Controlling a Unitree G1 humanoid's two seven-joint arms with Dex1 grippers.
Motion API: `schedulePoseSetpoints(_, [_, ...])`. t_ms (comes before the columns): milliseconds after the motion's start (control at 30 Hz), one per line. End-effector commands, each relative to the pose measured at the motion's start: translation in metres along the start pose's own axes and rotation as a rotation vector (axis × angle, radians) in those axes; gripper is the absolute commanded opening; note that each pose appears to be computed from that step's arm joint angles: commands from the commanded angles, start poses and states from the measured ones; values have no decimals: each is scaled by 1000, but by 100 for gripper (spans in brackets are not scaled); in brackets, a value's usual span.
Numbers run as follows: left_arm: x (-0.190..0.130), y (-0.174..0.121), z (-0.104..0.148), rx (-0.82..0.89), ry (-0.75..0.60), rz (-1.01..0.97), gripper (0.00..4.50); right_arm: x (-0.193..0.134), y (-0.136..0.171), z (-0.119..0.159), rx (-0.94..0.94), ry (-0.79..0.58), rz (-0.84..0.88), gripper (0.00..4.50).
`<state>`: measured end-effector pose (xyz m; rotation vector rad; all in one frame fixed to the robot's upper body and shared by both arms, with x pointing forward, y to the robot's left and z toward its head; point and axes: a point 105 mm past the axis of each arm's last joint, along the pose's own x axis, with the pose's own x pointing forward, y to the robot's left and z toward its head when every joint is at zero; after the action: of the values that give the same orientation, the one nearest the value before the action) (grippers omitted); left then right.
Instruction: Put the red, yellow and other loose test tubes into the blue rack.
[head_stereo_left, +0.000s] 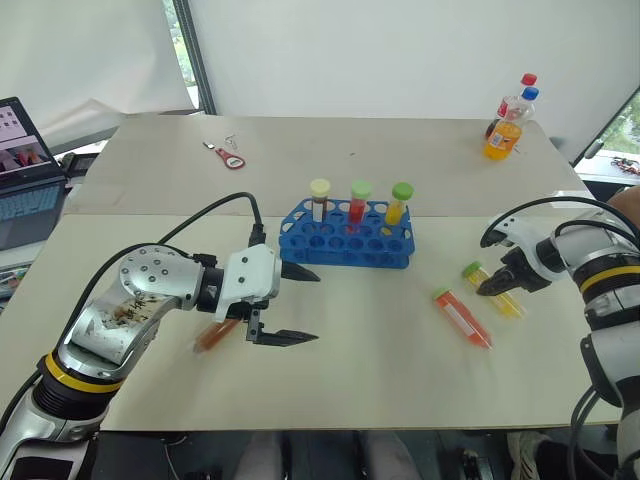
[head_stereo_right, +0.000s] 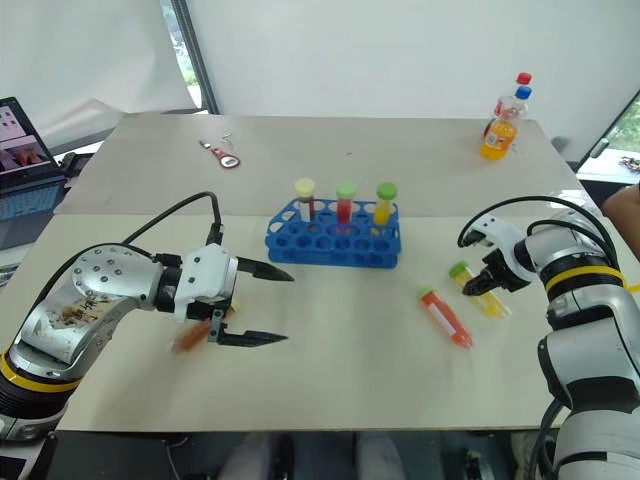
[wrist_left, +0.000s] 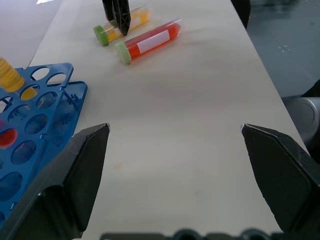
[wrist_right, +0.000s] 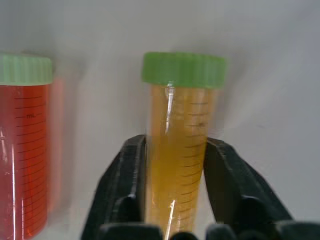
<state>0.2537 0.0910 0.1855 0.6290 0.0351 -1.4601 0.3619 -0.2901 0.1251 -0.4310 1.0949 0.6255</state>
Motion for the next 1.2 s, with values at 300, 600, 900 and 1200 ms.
schedulePoseSetpoints(300, [-26,24,-6,-54,-36,198,450,-78,21,63,-215,-508,-27,96])
schedulePoseSetpoints(600, [-29,35,-10,-94,-71,259,450,-82,82,116,-177,-1227,-99,96])
schedulePoseSetpoints(900, [-25,39,-6,-88,-86,264,450,-44,97,133,-128,-1295,-131,96])
schedulePoseSetpoints(1200, [-24,37,-6,-91,-84,265,450,-23,96,129,-145,-1250,-171,96])
